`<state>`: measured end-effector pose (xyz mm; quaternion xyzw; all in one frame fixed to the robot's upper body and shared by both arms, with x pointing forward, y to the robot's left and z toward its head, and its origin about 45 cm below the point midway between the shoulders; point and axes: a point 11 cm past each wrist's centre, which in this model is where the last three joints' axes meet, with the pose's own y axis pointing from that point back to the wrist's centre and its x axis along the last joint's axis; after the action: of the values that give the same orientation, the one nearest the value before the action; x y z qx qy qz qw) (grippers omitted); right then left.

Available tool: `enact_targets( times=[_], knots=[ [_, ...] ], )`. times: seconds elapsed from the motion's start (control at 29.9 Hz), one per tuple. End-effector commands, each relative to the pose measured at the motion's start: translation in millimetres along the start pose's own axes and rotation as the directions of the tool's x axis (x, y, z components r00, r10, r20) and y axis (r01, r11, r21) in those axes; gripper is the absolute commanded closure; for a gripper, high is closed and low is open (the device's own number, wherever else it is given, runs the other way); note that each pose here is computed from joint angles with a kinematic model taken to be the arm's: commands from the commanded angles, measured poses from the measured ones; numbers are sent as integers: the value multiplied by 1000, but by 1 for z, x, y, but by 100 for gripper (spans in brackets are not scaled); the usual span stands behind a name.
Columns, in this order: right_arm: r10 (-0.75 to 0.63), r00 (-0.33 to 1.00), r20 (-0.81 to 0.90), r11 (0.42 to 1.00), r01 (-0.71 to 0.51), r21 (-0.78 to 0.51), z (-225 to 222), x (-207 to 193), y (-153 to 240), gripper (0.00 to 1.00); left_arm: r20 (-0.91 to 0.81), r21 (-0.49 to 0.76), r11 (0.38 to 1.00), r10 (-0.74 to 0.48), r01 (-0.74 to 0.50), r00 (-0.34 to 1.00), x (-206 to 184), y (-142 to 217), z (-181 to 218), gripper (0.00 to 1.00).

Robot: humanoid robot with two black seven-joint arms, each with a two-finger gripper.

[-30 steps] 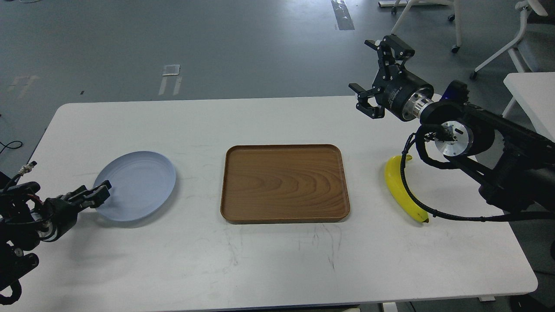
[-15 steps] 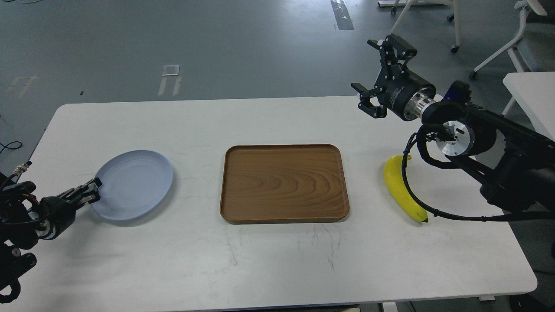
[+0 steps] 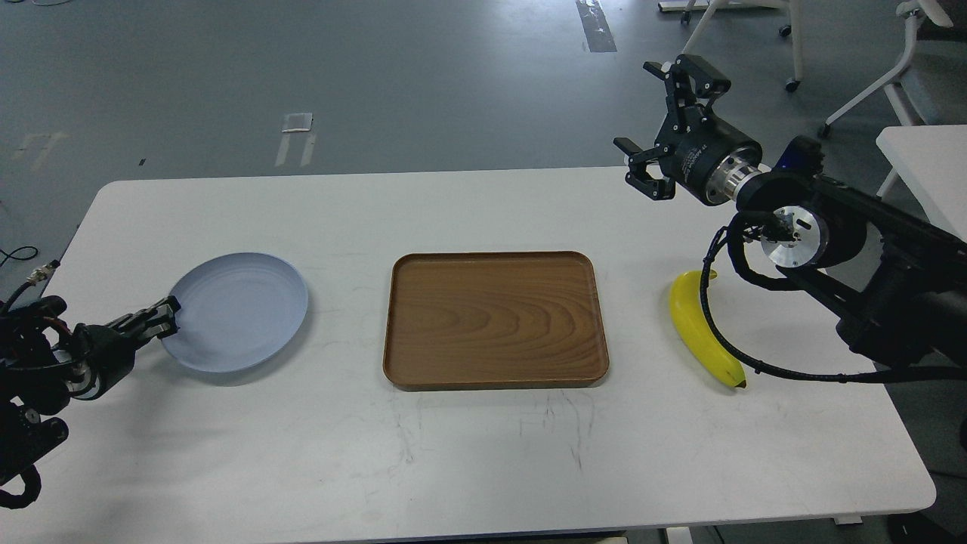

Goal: Place banana on plate with both arms
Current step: 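Lift the plate with the left gripper and carry it onto the wooden tray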

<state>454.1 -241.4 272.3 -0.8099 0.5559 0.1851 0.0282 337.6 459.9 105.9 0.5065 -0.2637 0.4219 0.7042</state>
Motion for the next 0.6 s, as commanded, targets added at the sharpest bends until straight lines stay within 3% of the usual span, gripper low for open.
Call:
enact_targets(
  times=[0.0, 0.57],
  knots=[
    [3, 1000, 1, 1000, -3, 0, 0, 1, 0, 0, -27, -55, 998, 0, -1, 1000, 17, -7, 20, 100],
    [2, 1000, 0, 1000, -2, 9, -4, 1, -1, 0, -16, -257, 965, 44, -46, 999, 57, -23, 92, 100]
  ],
)
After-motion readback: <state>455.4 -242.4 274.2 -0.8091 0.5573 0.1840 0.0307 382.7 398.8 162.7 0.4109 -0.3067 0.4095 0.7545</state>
